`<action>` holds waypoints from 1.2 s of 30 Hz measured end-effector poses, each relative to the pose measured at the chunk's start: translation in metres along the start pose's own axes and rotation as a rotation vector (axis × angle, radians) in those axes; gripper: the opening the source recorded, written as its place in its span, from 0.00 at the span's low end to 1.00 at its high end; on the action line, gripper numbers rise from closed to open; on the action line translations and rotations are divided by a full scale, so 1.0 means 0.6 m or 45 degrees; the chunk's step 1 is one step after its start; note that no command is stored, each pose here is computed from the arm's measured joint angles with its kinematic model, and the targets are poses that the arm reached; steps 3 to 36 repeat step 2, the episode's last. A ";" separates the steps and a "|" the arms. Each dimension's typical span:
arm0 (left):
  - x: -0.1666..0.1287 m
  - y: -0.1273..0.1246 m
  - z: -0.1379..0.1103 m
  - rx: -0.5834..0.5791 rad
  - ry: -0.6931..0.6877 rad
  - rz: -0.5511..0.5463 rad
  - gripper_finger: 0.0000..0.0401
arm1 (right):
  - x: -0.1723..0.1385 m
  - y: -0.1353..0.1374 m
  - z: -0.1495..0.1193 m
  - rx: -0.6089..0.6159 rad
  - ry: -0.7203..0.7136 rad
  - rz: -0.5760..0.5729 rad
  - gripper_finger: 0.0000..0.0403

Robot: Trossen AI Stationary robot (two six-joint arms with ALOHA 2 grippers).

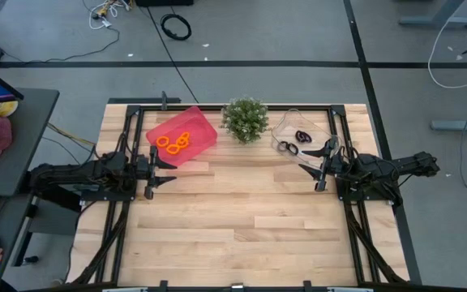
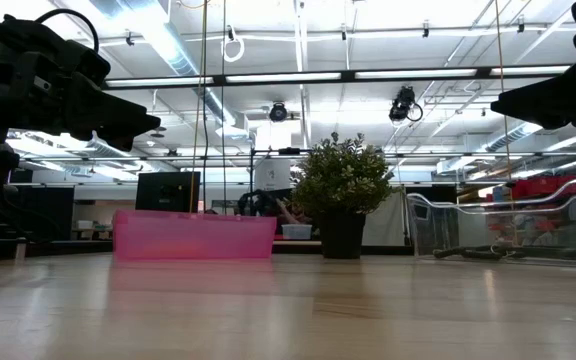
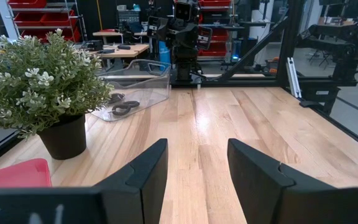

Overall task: Sort spring keychains
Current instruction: Return to Home Position

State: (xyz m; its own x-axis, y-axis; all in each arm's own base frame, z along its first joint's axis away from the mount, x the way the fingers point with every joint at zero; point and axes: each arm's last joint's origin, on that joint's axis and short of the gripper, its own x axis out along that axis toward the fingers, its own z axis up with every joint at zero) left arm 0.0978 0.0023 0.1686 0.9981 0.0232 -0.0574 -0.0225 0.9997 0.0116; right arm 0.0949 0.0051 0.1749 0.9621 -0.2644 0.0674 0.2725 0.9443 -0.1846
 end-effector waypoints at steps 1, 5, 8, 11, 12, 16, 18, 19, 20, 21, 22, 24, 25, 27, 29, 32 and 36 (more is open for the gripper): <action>0.000 0.000 0.000 0.000 0.000 0.000 0.43 | 0.000 0.000 0.000 0.000 0.000 0.000 0.55; 0.000 0.000 0.000 0.000 0.000 0.000 0.43 | 0.000 0.000 0.000 0.000 0.000 0.000 0.55; 0.000 0.000 0.000 0.000 0.000 0.000 0.43 | 0.000 0.000 0.000 0.000 0.000 0.000 0.55; 0.000 0.000 0.000 0.000 0.000 0.000 0.43 | 0.000 0.000 0.000 0.000 0.000 0.000 0.55; 0.000 0.000 0.000 0.000 0.000 0.000 0.43 | 0.000 0.000 0.000 0.000 0.000 0.000 0.55; 0.000 0.000 0.000 0.000 0.000 0.000 0.43 | 0.000 0.000 0.000 0.000 0.000 0.000 0.55; 0.000 0.000 0.000 0.000 0.000 0.000 0.43 | 0.000 0.000 0.000 0.000 0.000 0.000 0.55; 0.000 0.000 0.000 0.000 0.000 0.000 0.43 | 0.000 0.000 0.000 0.000 0.000 0.000 0.55; 0.000 0.000 0.000 0.000 0.000 0.000 0.43 | 0.000 0.000 0.000 0.000 0.000 0.000 0.55; 0.000 0.000 0.000 0.000 0.000 0.000 0.43 | 0.000 0.000 0.000 0.000 0.000 0.000 0.55; 0.000 0.000 0.000 0.000 0.000 0.000 0.43 | 0.000 0.000 0.000 0.000 0.000 0.000 0.55; 0.000 0.000 0.000 0.000 0.000 0.000 0.43 | 0.000 0.000 0.000 0.000 0.000 0.000 0.55; 0.000 0.000 0.000 0.000 0.000 0.000 0.43 | 0.000 0.000 0.000 0.000 0.000 0.000 0.55; 0.000 0.000 0.000 0.000 0.000 0.000 0.43 | 0.000 0.000 0.000 0.000 0.000 0.000 0.55; 0.000 0.000 0.000 0.000 0.000 0.000 0.43 | 0.000 0.000 0.000 0.000 0.000 0.000 0.55; 0.000 0.000 0.000 0.000 0.000 0.000 0.43 | 0.000 0.000 0.000 0.000 0.000 0.000 0.55; 0.000 0.000 0.000 0.000 0.000 0.000 0.43 | 0.000 0.000 0.000 0.000 0.000 0.000 0.55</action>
